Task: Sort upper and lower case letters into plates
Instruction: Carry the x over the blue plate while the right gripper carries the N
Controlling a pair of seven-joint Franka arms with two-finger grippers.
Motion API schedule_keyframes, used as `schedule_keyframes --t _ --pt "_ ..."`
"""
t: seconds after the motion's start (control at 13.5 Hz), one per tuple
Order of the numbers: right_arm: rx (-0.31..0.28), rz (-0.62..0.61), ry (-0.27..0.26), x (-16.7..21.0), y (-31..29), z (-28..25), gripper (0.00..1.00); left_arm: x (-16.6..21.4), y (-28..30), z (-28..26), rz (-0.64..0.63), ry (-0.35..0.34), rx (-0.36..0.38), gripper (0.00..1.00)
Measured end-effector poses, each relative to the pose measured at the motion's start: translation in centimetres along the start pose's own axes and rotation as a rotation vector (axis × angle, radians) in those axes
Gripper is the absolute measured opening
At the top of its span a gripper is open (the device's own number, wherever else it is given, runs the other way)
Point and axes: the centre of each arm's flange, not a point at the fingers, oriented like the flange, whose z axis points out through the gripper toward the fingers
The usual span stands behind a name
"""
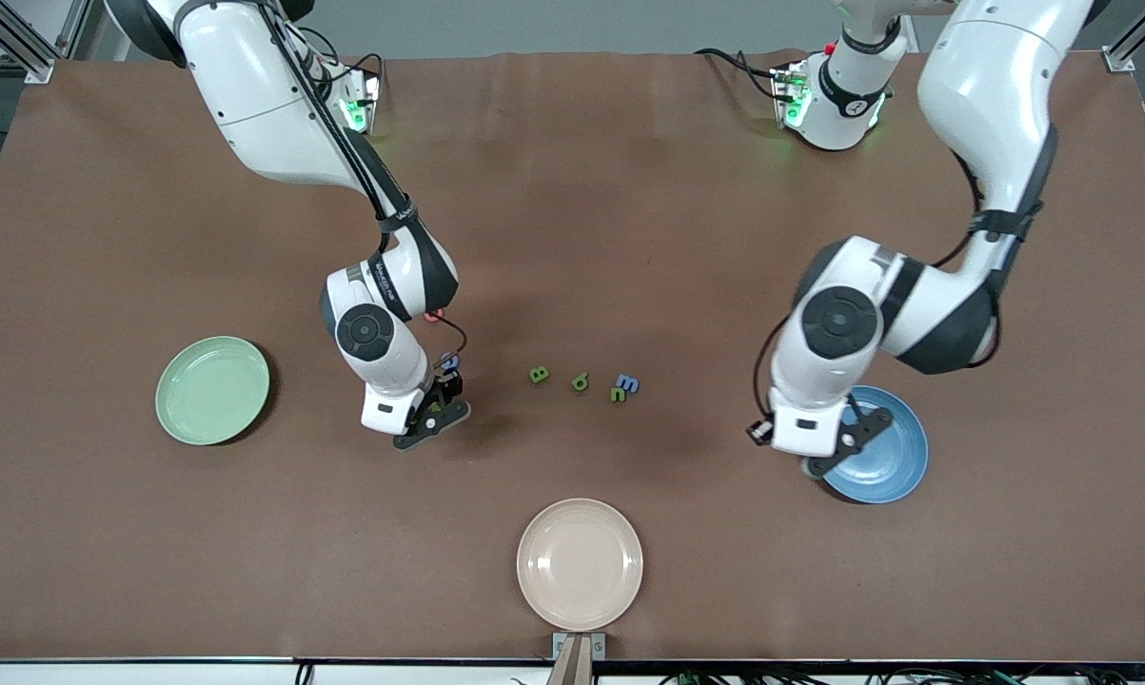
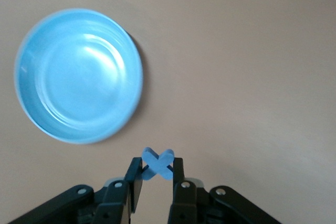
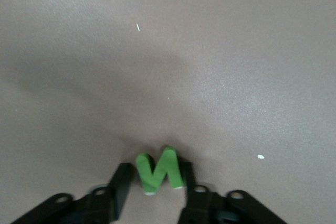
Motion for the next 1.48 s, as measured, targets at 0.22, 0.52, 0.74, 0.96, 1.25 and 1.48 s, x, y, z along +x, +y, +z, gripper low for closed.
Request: schedule_keyframes --t 0.22,0.52,0.74,0.96,1.25,1.48 --pt "-0.001 0.001 0.004 0.1 0.1 -0.2 0.33 4.1 -5.4 2.8 0.107 -0.053 0.063 0.27" --pt "-0.003 0.021 -0.010 0.4 1.5 -0.9 0.33 7.4 -12.5 7.8 0.161 -0.138 0.106 0.27" --pt "0.009 0.064 -0.076 -0.2 6.4 -4.9 0.33 7.3 -13.5 11.3 0.160 -0.178 0.103 0.27" --pt "0.029 0.074 -0.102 -3.3 14.1 -11.3 0.33 7.3 -13.7 13.9 0.152 -0.196 0.081 0.30" --pt "0.048 0.139 -0.115 -11.1 22.5 -12.0 0.33 7.4 -12.9 13.3 0.146 -0.181 0.062 0.68" --pt "0.050 0.175 -0.113 -16.4 26.4 -8.9 0.33 5.9 -9.3 10.4 0.100 -0.162 0.011 0.97"
